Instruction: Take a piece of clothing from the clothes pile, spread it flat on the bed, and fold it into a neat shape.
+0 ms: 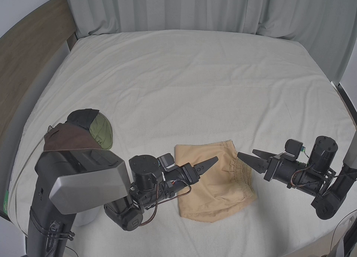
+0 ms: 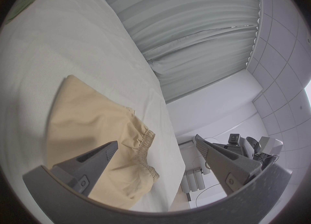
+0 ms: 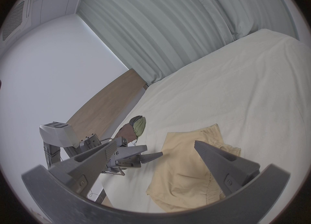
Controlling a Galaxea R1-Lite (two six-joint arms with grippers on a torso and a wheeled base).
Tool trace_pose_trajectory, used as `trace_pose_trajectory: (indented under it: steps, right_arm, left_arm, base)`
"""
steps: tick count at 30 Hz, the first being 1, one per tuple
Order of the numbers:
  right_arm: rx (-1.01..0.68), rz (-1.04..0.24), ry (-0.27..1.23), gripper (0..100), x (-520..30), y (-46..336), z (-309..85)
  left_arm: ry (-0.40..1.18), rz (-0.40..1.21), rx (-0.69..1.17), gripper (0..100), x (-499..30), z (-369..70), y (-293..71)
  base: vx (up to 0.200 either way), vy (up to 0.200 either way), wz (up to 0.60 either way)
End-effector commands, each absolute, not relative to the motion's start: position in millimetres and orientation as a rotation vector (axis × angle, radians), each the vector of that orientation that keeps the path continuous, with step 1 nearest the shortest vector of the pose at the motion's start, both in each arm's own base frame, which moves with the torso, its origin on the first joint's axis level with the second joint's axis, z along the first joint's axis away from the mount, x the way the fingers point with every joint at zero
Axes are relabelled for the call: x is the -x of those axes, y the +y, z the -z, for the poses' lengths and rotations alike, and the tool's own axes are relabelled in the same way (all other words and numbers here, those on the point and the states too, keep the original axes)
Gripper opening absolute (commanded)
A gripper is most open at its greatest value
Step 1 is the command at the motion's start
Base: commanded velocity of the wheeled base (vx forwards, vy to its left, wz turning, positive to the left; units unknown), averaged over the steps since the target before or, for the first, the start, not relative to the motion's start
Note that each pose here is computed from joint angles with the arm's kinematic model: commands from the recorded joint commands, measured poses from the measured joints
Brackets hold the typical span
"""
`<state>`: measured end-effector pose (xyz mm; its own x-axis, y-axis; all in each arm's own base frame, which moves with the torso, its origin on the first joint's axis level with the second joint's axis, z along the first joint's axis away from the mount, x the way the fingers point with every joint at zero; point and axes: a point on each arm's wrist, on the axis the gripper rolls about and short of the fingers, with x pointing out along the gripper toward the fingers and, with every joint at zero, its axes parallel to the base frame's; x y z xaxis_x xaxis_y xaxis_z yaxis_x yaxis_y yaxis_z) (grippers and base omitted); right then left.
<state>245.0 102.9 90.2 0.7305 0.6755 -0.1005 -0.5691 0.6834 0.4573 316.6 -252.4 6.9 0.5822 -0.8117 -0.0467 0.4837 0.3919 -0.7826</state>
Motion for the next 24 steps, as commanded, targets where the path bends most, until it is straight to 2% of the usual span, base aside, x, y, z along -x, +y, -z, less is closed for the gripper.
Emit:
trace_pose_trajectory:
  steps: [1,9,12,19,24]
  right_arm:
    - [-0.419,-0.704,0.310,100,-247.9,105.9,-80.1]
    - [-0.442,-0.690,0.379,100,-251.9,109.2,-64.1]
    - [-0.467,-0.689,0.403,100,-252.2,111.6,-60.3]
    - [-0.492,-0.680,0.449,100,-256.5,115.6,-48.9]
    - [-0.509,-0.679,0.460,100,-256.0,116.8,-48.3]
  left_arm:
    - [0.436,0.844,0.802,100,-316.5,-17.2,-244.8]
    - [0.361,0.808,0.685,100,-301.4,-49.9,-205.0]
    - [0.319,0.799,0.598,100,-295.7,-58.0,-192.2]
    - [0.209,0.781,0.264,100,-271.7,-70.1,-158.6]
    - [0.137,0.786,0.152,100,-270.0,-81.7,-137.7]
  base:
    - [0.000,0.000,0.00]
    - [0.000,0.000,0.00]
    - [0.000,0.000,0.00]
    - [0.000,0.000,0.00]
    - [0.000,0.000,0.00]
